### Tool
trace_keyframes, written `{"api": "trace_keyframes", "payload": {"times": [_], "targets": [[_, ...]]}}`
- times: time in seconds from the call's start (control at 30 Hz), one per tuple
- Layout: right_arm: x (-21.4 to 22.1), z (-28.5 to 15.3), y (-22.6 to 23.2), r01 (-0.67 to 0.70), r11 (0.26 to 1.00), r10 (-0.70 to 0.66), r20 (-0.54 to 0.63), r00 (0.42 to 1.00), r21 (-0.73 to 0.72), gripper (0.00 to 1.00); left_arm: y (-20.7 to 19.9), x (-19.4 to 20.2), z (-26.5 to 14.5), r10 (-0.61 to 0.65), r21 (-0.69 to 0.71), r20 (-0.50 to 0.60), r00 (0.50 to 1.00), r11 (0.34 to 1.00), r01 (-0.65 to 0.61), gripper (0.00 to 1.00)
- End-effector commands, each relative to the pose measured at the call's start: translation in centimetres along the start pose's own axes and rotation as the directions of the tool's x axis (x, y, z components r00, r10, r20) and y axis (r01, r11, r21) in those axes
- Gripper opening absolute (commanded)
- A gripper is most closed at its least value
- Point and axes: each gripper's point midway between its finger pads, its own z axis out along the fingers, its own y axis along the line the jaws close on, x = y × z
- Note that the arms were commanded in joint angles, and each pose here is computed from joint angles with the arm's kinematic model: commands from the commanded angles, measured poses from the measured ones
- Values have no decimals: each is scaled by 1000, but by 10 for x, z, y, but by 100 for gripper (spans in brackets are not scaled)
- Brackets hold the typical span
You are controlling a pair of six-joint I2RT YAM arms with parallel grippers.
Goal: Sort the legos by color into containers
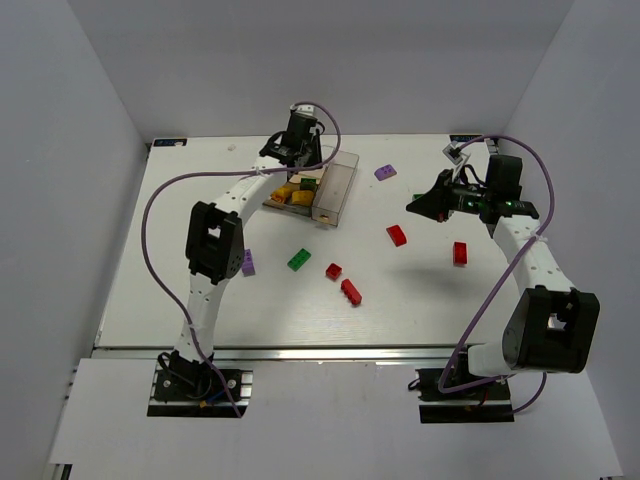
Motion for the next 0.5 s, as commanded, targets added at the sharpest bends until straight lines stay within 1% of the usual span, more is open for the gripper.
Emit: {"api": "trace_keyframes", "payload": {"times": [0.0,0.1,0.17,0.2,0.23,0.3,0.33,0.4,0.47], "targets": [[-13,-5,3,54,999,-54,22,998,5,0,1,-26,-2,9,19,70,998,1000,-10,0],[-12,-6,2,49,999,-49,21,999,10,0,9,-20,6,10,7,58,998,1000,-10,5],[-13,-6,1,50,999,-50,23,999,12,4,10,-13,12,8,1,46,999,1000,-8,22],[-12,-6,0,49,999,-49,20,999,15,7,15,-14,14,3,-2,45,999,1000,-3,30],[-12,-7,-2,46,999,-46,22,999,22,16,14,-12,15,3,3,38,999,1000,-3,42],[-12,-7,-5,52,998,-53,19,998,32,26,13,-11,15,3,12,33,999,1000,-3,52],[-11,-7,-8,48,998,-48,15,999,42,36,13,-9,15,3,13,30,1000,1000,-4,59],[-9,-7,-14,52,996,-53,6,999,69,44,13,-8,13,6,15,24,1000,1000,-6,64],[-8,-7,-21,56,993,-56,-4,998,102,49,12,-10,11,8,19,31,999,1000,-8,69]]}}
